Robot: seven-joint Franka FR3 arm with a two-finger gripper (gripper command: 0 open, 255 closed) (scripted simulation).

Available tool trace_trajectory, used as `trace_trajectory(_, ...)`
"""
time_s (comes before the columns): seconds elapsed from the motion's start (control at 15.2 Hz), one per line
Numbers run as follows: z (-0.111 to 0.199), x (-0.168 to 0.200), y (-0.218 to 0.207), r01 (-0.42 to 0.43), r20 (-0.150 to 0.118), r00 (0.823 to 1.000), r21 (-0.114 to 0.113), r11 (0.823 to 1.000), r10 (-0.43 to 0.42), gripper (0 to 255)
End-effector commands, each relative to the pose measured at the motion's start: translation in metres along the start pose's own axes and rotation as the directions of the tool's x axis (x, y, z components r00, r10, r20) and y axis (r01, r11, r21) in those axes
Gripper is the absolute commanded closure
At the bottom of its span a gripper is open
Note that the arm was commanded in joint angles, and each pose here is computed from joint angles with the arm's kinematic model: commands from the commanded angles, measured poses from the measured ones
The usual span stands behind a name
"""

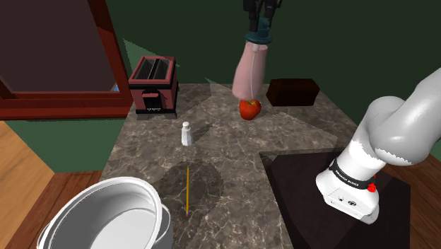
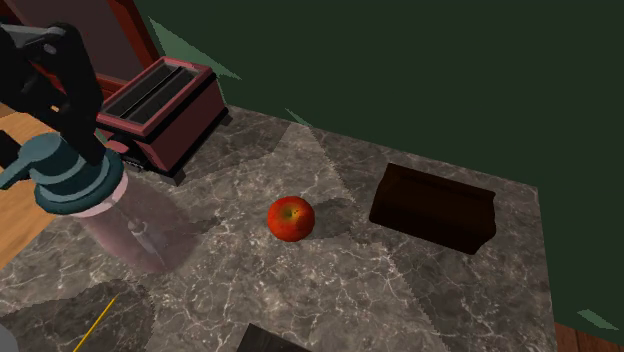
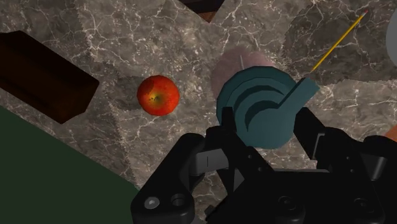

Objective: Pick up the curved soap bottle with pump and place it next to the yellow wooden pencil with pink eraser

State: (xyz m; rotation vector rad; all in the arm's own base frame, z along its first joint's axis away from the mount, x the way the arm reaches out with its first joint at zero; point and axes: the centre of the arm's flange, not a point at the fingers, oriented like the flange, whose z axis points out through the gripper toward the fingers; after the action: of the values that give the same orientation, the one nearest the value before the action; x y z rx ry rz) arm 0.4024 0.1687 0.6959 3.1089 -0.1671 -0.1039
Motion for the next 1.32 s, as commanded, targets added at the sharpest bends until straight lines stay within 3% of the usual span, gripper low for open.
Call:
trace_trajectory(0.0, -0.014, -0.018, -0.018, -0.001, 0.0, 1.0, 0.0, 1.0, 0.001, 255)
trace_trajectory(0.2, -0.028, -0.041, -0.042, -0.001, 0.0, 1.0, 0.0, 1.0, 0.001, 255)
trace_trajectory(1.25, 0.057, -0.036, -0.045, -0.001, 0.0, 1.0, 0.0, 1.0, 0.001, 255)
